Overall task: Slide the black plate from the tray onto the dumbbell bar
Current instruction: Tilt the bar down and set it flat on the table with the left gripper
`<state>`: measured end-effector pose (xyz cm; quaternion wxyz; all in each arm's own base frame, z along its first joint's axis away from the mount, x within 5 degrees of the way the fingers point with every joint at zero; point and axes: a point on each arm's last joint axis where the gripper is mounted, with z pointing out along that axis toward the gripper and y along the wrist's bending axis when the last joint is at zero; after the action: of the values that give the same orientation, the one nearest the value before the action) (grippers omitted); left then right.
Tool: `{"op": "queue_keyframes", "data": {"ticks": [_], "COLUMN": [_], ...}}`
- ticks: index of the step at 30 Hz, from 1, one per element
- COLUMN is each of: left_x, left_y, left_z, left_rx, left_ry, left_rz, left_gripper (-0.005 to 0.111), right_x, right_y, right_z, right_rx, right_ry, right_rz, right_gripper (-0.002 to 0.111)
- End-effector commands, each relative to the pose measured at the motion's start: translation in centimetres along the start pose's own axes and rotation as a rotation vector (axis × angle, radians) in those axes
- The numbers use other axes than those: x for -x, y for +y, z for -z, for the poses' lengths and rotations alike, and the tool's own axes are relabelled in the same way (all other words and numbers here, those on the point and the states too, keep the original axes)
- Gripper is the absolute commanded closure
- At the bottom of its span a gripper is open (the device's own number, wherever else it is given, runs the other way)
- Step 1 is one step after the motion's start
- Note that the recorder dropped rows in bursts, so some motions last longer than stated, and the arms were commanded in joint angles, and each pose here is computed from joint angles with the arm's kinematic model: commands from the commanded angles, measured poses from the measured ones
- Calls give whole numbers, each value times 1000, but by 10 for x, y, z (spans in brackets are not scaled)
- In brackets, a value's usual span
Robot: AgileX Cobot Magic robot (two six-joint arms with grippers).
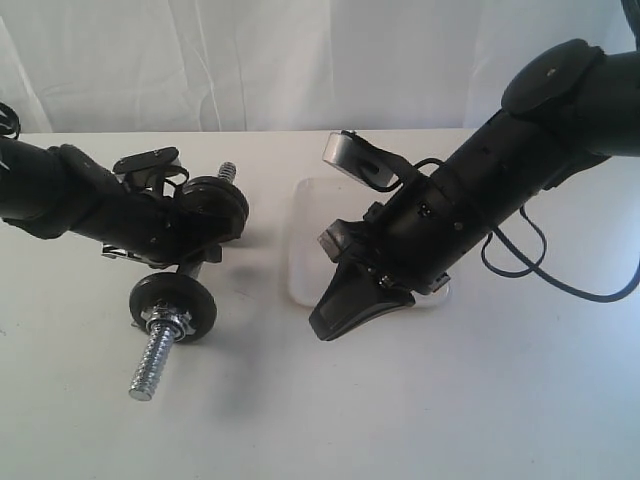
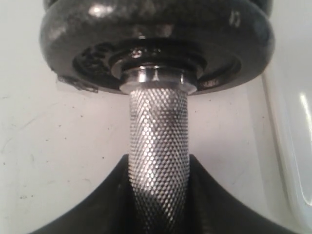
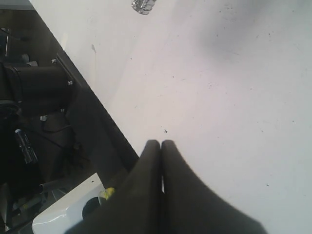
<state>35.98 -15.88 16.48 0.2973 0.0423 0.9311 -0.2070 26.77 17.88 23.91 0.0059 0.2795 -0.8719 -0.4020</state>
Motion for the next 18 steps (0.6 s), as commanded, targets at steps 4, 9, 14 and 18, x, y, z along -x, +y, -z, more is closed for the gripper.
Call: {"op": "queue_keyframes", "data": {"ticks": [4,9,14,18], "left_x": [43,39,36,35], "left_y": [-10,-7,-5,-5], "left_z": [31,22,16,15], "left_rx": [18,27,29,29], "left_ry": [-258,-236,-211,-202], "left_rz": [84,89,91,65], "left_gripper": [107,107,107,107], "right_x": [1,1,0,0], "right_y": [4,4,3,3], "right_z": [4,4,3,3], "right_rx": [5,5,5,5], "right_ry": [-11,-11,-8,-8], "right_rz": [8,8,0,0], "right_gripper": [108,108,108,108]}}
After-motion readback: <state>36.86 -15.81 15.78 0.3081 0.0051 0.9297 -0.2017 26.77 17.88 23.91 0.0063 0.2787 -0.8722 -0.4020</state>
